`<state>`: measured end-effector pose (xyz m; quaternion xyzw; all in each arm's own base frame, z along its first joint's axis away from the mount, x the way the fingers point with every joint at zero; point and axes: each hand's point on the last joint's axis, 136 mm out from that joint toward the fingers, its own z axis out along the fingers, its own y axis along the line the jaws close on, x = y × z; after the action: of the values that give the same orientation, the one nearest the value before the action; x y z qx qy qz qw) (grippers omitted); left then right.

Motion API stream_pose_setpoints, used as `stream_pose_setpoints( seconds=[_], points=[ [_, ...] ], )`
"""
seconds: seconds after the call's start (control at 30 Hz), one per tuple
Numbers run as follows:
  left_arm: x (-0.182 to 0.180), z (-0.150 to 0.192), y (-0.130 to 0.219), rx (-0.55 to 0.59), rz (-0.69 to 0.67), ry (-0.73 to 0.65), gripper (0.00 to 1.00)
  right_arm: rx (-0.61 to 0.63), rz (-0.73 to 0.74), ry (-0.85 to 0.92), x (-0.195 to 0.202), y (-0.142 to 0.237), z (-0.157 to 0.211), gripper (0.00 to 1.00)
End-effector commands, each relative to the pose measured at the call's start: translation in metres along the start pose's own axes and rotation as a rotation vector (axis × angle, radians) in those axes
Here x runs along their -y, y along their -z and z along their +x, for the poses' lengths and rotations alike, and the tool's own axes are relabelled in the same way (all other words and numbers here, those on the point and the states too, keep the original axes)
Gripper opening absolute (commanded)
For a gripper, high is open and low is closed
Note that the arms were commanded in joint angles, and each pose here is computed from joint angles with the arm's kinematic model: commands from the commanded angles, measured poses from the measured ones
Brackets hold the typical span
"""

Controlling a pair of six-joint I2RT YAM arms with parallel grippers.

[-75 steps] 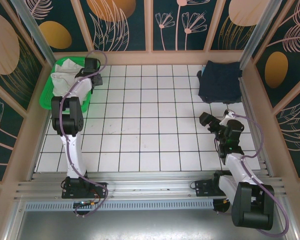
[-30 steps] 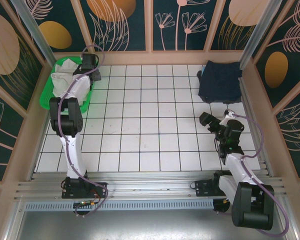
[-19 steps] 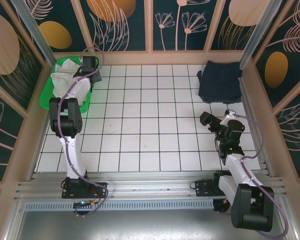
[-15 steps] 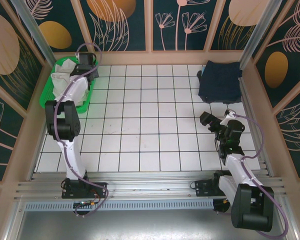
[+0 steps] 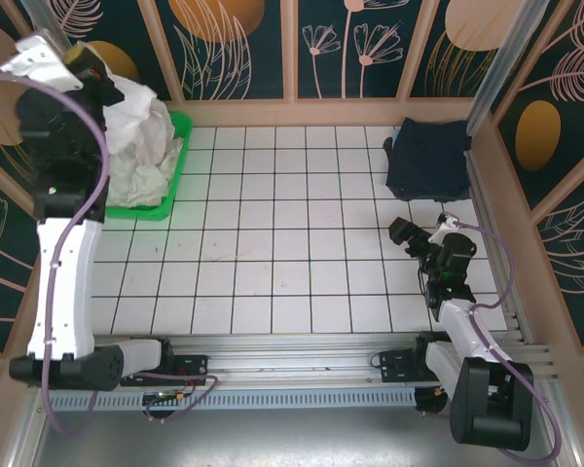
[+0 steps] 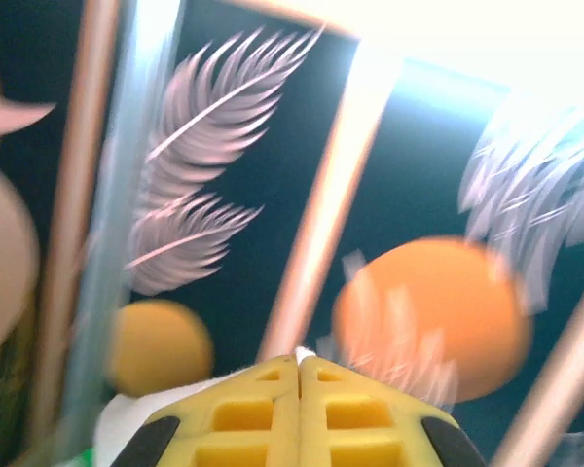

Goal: Fold and stack the t-shirts

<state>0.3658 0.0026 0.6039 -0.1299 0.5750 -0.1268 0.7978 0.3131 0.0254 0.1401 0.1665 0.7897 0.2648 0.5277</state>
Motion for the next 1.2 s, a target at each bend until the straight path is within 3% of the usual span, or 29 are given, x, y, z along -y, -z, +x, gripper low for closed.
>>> stream_pose_setpoints(
  seconds=[0.0,0.2,0.4,0.63,0.83,1.0,1.17],
  points=[
    [0.07,0.006,-0.003,-0.077,0.365,0.143,0.0,0.027,-0.042,-0.001,-0.007,0.001,-0.007,0.99],
    [0.163,-0.01,0.019,-0.078,0.654,0.154,0.0,0.027,-0.07,0.001,-0.013,0.004,-0.006,0.99],
    [0.189,-0.029,0.018,-0.047,0.721,0.202,0.0,0.03,-0.089,0.01,-0.017,0.006,-0.006,0.99],
    [0.222,-0.001,0.034,-0.113,0.767,0.229,0.0,0.044,-0.105,0.022,-0.02,0.008,-0.008,0.99],
    [0.252,0.046,0.032,-0.227,0.838,0.235,0.0,0.035,-0.12,0.023,-0.023,0.008,-0.007,0.99],
    [0.217,0.115,0.007,-0.321,0.613,0.142,0.01,0.03,-0.135,0.023,-0.025,0.008,-0.005,0.99],
    [0.139,0.194,0.0,-0.356,0.277,-0.086,0.05,0.014,-0.118,0.013,-0.022,0.002,-0.002,0.99]
  ],
)
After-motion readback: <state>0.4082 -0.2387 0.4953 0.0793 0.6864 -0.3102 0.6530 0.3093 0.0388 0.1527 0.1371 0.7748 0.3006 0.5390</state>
